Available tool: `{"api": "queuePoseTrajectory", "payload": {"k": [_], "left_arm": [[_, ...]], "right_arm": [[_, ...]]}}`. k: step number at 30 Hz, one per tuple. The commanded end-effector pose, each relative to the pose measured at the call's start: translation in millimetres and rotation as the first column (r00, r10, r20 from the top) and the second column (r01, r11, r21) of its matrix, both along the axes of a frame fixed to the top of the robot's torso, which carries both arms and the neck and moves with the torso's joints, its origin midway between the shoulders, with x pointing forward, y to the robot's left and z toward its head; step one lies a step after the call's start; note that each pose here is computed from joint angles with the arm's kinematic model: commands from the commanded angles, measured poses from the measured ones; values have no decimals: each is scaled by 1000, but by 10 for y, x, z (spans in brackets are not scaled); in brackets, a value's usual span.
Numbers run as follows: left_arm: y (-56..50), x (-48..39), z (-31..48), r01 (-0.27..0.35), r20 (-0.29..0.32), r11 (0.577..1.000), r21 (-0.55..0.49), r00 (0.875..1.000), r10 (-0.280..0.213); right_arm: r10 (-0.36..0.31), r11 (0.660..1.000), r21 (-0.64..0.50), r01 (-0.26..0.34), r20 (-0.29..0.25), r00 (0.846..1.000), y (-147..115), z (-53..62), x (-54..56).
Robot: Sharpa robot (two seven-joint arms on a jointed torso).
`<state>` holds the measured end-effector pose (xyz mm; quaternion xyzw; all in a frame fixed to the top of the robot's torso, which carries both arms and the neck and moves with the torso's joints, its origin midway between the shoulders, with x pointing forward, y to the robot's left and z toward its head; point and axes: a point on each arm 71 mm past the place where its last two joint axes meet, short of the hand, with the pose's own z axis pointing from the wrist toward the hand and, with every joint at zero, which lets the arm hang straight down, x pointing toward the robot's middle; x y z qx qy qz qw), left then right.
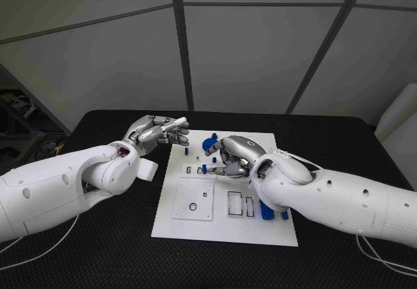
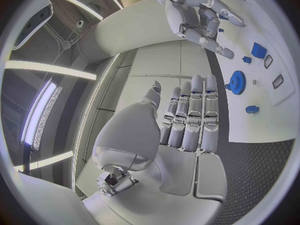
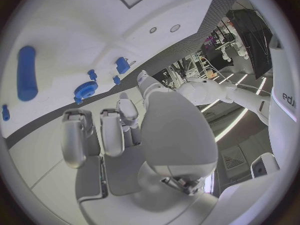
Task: Assemble the parts on the task board
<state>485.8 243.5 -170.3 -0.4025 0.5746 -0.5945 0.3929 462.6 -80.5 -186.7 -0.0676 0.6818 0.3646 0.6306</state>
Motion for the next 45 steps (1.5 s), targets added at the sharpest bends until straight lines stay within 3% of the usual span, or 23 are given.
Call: {"api": "queuePoseTrajectory", "payload": {"k": [1,4,8,11,15,21,27,30,34,39,45], "left_arm": [[2,5,-39,36,-22,993,110,999,-34],[15,8,-82,75,-47,978,192,997,-68],[30,15,-139,166,-114,919,359,984,-133],[62,66,-131,203,-167,832,517,977,-135],[75,123,-101,227,-222,733,641,969,-106],[-14,233,-4,241,-245,645,725,966,-86],[-197,326,36,299,-293,554,777,951,-101],[-289,366,24,322,-318,502,803,943,-95],[-420,423,11,301,-296,429,852,952,-80],[-569,442,-9,303,-291,383,873,953,-90],[-733,418,-103,371,-350,294,881,929,-122]], "right_arm": [[125,989,85,-121,-39,991,-34,103,-75],[144,985,113,-131,-118,983,-199,165,-98],[132,980,175,-94,-220,966,-473,282,-83],[107,964,264,-23,-308,945,-693,362,-24],[85,943,330,41,-360,929,-932,422,50],[65,922,375,91,-384,921,-1142,436,157],[35,912,391,126,-378,925,-1260,440,239],[21,910,392,138,-375,927,-1299,436,275],[8,917,374,141,-370,929,-1327,424,315],[-7,924,354,143,-358,934,-1325,419,335],[-38,930,334,157,-337,941,-1342,423,358]]}}
